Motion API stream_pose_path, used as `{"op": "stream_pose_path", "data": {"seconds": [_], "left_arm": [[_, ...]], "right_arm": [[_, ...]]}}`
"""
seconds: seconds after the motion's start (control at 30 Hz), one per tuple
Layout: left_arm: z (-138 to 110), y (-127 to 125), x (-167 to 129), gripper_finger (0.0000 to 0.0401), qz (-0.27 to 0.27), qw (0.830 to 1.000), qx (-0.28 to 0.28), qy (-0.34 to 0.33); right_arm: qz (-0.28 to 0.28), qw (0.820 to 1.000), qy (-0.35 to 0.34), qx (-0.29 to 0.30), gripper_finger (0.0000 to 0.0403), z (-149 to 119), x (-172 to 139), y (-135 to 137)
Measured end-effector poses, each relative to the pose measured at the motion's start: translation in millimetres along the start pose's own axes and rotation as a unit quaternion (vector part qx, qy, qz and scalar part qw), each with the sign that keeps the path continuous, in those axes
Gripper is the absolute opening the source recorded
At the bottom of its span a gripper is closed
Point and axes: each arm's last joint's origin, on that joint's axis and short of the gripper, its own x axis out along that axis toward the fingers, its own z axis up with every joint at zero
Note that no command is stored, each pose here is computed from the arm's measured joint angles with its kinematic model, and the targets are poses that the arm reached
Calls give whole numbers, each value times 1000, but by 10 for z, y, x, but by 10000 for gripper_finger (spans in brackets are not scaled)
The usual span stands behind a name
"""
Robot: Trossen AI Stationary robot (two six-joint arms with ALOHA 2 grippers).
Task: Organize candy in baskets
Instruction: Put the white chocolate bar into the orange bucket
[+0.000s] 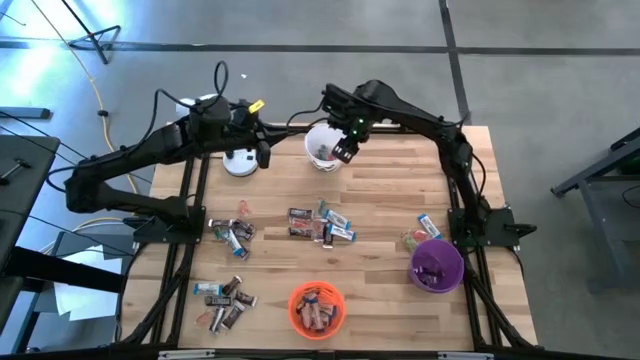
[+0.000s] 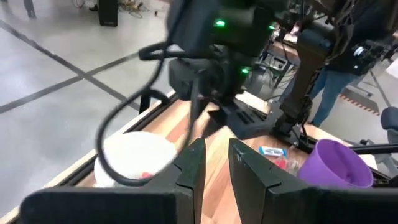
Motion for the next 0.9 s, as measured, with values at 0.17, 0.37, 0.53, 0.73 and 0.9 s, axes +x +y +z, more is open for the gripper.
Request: {"op": "stream_pose_path", "data": {"seconds": [0.17,0.37,0.53,0.73,0.9], "left_arm": [[40,-7,-117,55,-5,1000,0,-18],[39,-31,-137,55,-38,999,1,-12],[24,-56,-111,55,-72,997,1,1],[10,-193,-125,55,-125,992,-11,6],[-5,-348,-149,55,-156,988,-2,-1]], "right_arm": [[-1,999,-31,7,177,-129,-255,161],[-40,997,-58,16,177,-230,-389,365],[-40,997,-62,24,177,-271,-399,522],[-38,997,-64,23,177,-311,-403,658],[-36,997,-65,18,177,-335,-406,735]]}}
